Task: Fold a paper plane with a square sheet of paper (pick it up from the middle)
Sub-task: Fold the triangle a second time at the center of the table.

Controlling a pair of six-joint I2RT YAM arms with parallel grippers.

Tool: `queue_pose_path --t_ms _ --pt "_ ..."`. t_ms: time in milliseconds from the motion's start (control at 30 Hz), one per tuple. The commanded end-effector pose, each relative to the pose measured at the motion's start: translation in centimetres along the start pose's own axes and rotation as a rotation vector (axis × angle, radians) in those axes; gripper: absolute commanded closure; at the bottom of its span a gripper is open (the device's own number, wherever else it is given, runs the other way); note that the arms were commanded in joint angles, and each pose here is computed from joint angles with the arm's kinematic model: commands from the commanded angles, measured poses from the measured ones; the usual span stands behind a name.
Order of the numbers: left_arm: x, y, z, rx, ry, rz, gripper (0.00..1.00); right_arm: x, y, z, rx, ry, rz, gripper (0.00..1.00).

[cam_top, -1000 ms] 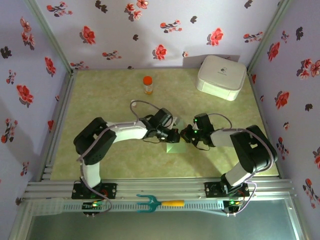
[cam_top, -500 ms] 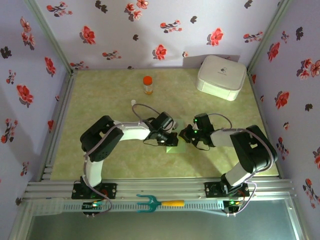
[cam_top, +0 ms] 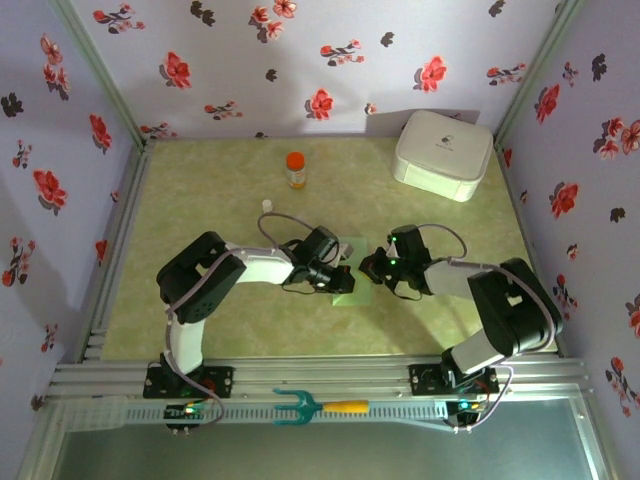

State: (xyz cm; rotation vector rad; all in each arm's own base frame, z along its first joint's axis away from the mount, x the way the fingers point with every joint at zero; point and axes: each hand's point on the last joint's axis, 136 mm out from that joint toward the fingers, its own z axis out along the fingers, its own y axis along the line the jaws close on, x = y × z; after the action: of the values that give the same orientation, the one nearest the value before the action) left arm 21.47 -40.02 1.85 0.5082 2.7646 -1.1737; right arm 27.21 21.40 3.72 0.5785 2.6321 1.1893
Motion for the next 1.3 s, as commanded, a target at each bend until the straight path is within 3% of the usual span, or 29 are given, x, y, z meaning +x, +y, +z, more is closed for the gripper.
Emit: queue_pose_path --t_ms 0,267,467,1267 --pt "2.1 2.8 0.1 -0.080 0.050 -0.060 1.00 0.9 1.4 -0.2 -0.034 0.047 -0.048 1.00" --pt "1.9 2.6 -0.1 -0.071 0.042 -0.055 1.00 1.9 -1.7 1.6 0.041 0.090 -0.008 1.00" --pt "2.1 2.0 -1.0 -0.067 0.043 -0.059 1.00 1.5 -5.8 1.6 0.203 0.052 0.047 1.00" --pt "7.4 5.3 -3.2 -0.166 0.145 -0.060 1.00 1.4 -6.1 1.6 0.218 0.059 0.044 1.00"
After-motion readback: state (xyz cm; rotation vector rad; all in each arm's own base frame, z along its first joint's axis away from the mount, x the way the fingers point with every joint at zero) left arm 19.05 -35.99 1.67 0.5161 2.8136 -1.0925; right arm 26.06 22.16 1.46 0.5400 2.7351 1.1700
